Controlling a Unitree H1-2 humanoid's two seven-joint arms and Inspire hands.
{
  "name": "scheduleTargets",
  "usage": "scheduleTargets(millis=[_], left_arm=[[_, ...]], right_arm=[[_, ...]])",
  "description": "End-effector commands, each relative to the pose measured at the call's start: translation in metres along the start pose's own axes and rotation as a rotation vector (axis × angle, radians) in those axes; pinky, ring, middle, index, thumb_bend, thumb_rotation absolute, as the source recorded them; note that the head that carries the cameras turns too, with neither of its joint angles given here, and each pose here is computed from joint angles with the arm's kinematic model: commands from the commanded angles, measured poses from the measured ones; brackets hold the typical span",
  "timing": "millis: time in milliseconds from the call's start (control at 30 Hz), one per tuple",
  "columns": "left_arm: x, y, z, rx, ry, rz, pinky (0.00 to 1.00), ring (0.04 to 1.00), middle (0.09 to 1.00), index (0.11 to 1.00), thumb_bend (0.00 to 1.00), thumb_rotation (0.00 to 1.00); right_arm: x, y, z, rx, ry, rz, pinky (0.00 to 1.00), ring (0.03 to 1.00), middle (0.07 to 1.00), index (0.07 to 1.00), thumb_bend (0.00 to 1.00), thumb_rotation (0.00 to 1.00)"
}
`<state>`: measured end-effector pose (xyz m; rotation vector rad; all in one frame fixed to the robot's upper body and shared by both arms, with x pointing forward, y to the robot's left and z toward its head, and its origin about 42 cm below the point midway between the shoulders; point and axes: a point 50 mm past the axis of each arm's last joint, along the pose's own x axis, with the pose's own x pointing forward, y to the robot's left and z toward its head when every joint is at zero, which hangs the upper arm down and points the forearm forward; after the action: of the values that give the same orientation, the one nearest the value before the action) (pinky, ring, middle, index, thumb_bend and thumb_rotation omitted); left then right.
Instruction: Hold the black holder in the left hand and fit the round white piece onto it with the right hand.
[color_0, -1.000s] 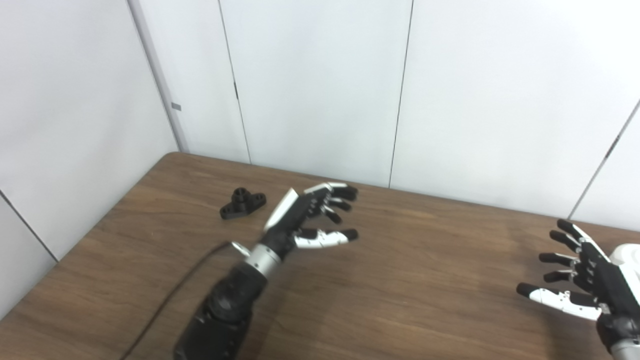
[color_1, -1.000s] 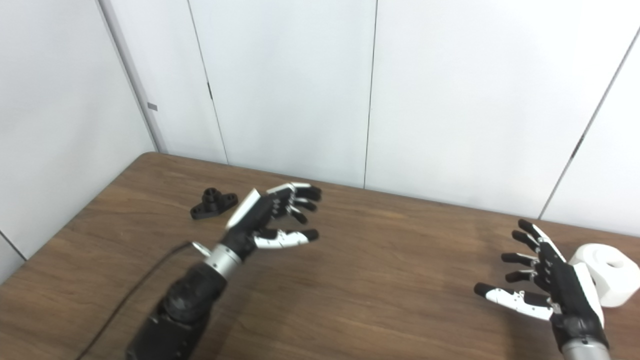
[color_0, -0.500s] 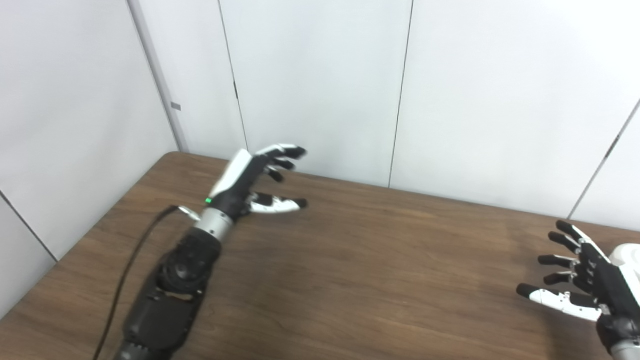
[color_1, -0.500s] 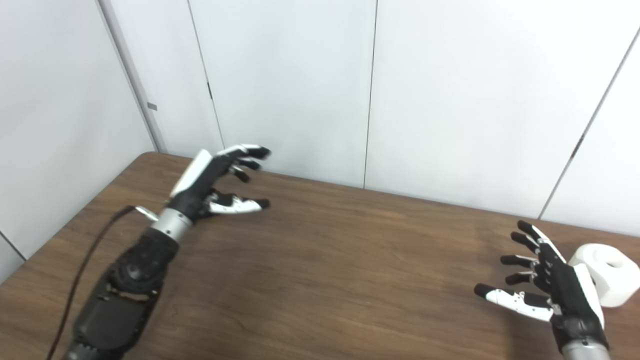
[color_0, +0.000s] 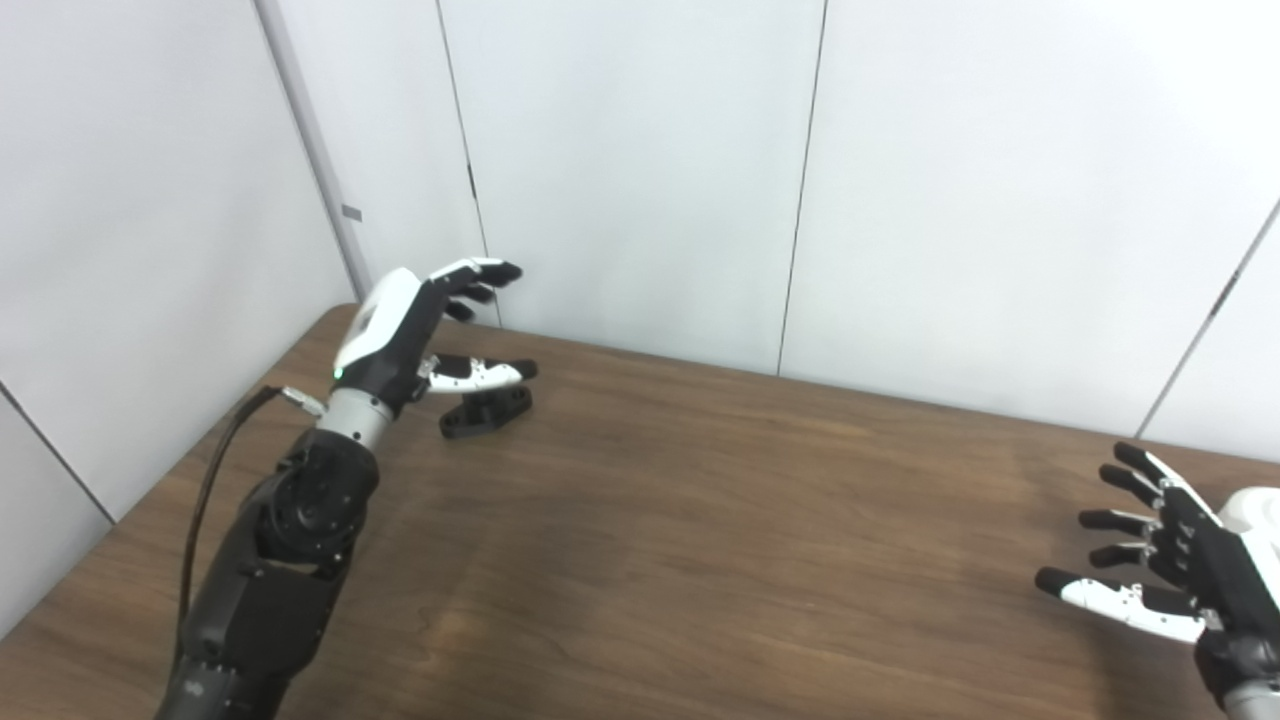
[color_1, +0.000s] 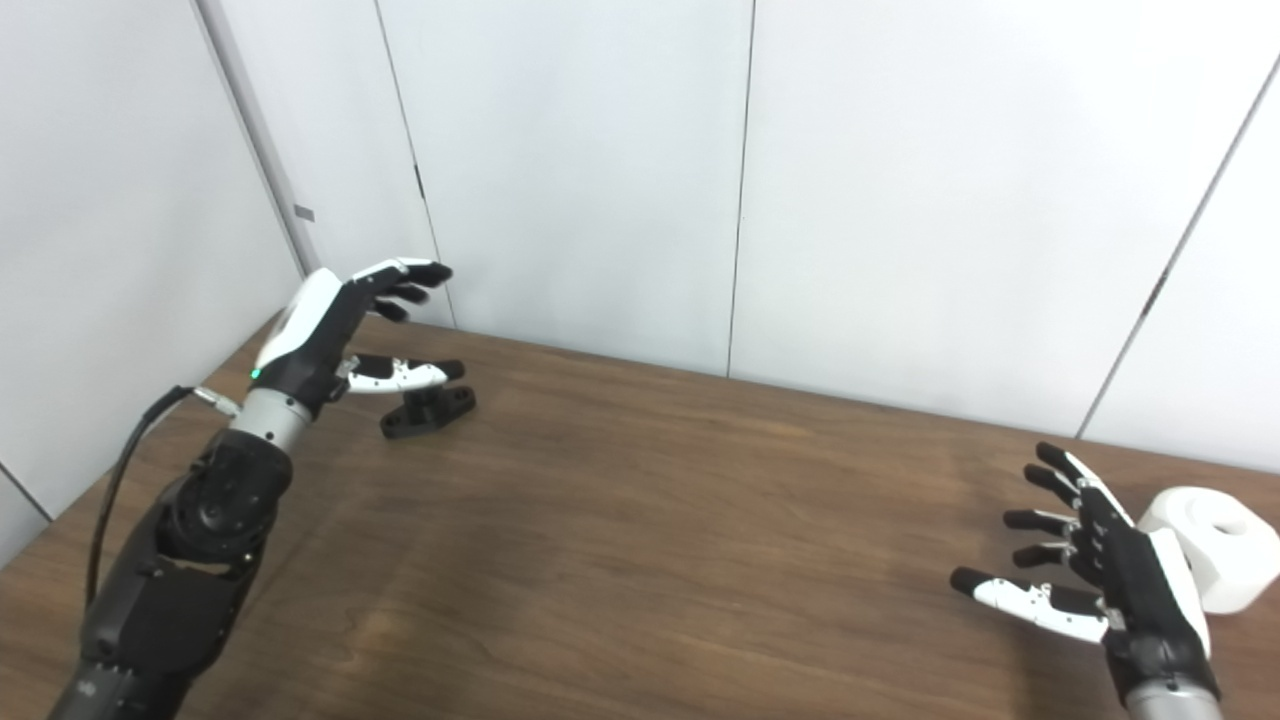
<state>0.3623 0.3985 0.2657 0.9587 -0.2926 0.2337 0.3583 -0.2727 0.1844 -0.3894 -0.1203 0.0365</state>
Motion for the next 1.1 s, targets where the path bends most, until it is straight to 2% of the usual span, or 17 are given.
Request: scheduleTargets(millis=[0,67,200,267,367,500,733,1067], left_arm=[[0.012,0.023,0.003,0.114,-0.022,0.080,0.71,0.829,0.841,0.769,0.80,0.14],[0.011,0.022,-0.002,0.183,0.012,0.074,0.70,0.861,0.878,0.781,0.85,0.19],[0.012,0.018,-0.010,0.260,0.084,0.038,0.85,0.976,0.974,0.821,0.95,0.28],[0.012,0.017,-0.015,0.288,0.113,0.022,0.93,0.996,0.995,0.842,0.99,0.32],[0.014,0.014,-0.022,0.317,0.172,-0.001,0.99,1.000,1.000,0.877,1.00,0.37],[0.014,0.009,-0.030,0.339,0.241,-0.016,1.00,1.000,1.000,0.918,1.00,0.43],[0.014,0.001,-0.047,0.387,0.312,-0.046,1.00,1.000,1.000,0.929,1.00,0.52],[0.011,-0.007,-0.068,0.402,0.377,-0.051,1.00,1.000,1.000,0.924,1.00,0.52]], right_arm=[[0.010,-0.008,0.021,-0.007,-0.082,-0.020,0.54,0.702,0.864,0.889,0.71,0.07],[0.010,-0.008,0.021,-0.009,-0.082,-0.020,0.55,0.703,0.865,0.893,0.71,0.06],[0.011,-0.009,0.022,-0.016,-0.086,-0.023,0.52,0.688,0.856,0.885,0.71,0.07],[0.012,-0.010,0.022,-0.016,-0.085,-0.024,0.51,0.683,0.854,0.885,0.71,0.08],[0.011,-0.013,0.021,-0.016,-0.086,-0.024,0.52,0.681,0.852,0.884,0.72,0.10],[0.011,-0.016,0.022,-0.016,-0.088,-0.028,0.50,0.671,0.846,0.876,0.73,0.11],[0.012,-0.017,0.022,-0.012,-0.086,-0.029,0.50,0.678,0.849,0.877,0.73,0.12],[0.010,-0.021,0.021,-0.021,-0.082,-0.028,0.52,0.688,0.853,0.882,0.73,0.11]])
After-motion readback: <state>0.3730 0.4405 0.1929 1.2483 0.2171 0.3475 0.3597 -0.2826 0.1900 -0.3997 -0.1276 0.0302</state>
